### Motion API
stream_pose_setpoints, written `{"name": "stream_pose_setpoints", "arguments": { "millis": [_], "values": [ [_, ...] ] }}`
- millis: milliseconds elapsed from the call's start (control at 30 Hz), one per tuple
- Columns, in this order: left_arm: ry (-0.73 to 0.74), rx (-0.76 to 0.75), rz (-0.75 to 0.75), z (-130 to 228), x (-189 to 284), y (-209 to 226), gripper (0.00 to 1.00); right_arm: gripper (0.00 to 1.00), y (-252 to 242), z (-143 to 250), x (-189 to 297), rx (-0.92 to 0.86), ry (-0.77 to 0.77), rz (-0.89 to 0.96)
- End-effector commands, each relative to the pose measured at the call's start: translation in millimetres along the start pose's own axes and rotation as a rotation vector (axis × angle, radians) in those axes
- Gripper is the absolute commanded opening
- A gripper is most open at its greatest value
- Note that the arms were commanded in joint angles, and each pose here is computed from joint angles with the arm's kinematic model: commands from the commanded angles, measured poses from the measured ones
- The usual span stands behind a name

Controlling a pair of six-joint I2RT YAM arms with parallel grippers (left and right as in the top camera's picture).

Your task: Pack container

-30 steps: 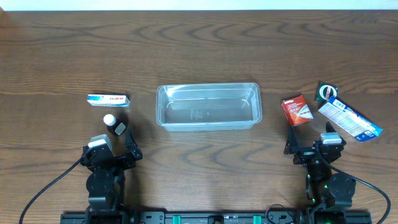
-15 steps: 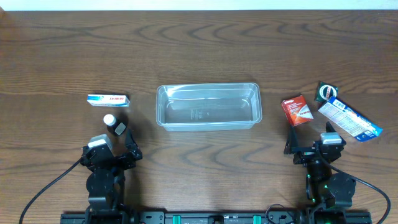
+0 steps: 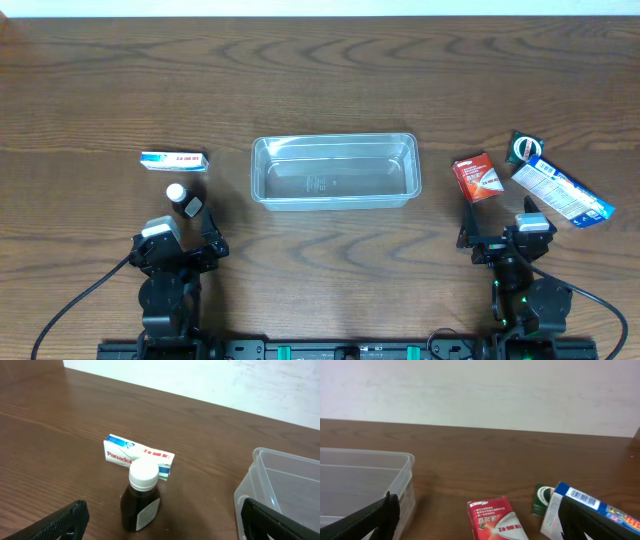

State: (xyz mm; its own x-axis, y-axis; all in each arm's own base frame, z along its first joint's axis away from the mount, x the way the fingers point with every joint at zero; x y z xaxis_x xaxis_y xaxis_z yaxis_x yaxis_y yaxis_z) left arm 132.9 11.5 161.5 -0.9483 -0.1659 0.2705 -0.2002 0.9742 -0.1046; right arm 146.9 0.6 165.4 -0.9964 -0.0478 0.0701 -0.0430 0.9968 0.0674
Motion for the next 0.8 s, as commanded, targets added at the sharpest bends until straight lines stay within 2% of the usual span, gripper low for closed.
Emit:
{"name": "stream_pose_setpoints", "arguments": {
  "millis": [0,100,267,400,500,667,767],
  "values": [
    [0.039,-0.004,-0.009,8.9,-1.5,1.7,0.98,0.99,-5.6,0.2,0.6,0.053,-0.003,0.069],
    [0.039,-0.004,-0.009,8.9,-1.5,1.8,0.98,0.99,-7.8,0.1,0.8,0.052,-0.004,0.100],
    [0.039,-0.004,-0.009,8.9,-1.5,1.8,0.98,0.99,-2.5,-4.0,1.2,0.050,-0.014,0.030],
    [0.039,-0.004,-0.009,8.9,-1.5,1.8,0.98,0.99,1.3,-18.2,4.3,0.032,0.045,-0.003],
    [0.039,-0.004,-0.009,8.9,-1.5,1.8,0.98,0.99,2.7,-40.9,1.7,0.026,0.108,-0.005],
    [0.039,-0.004,-0.009,8.9,-1.5,1.8,0.98,0.99,7.0,-100.4,-25.1,0.007,0.249,-0.043],
    [0.039,-0.004,-0.009,8.9,-1.5,1.8,0.98,0.99,8.3,-130.5,-51.0,-0.017,0.402,-0.062]
  ]
}}
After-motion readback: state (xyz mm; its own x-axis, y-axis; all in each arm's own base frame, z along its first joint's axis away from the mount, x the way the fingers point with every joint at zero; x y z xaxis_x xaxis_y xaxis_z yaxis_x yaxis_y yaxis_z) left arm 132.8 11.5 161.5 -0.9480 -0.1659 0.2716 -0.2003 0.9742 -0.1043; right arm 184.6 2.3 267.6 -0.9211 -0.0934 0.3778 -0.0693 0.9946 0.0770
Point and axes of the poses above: each gripper's point midway between its finger pads, its own x axis back along the fingers, its own y axis along the line the jaws close on, z = x × y, the point moved 10 cm from there along x, back along the fingers, and after that the axes turned 4 degrees about -x, right-handed, at the moved point
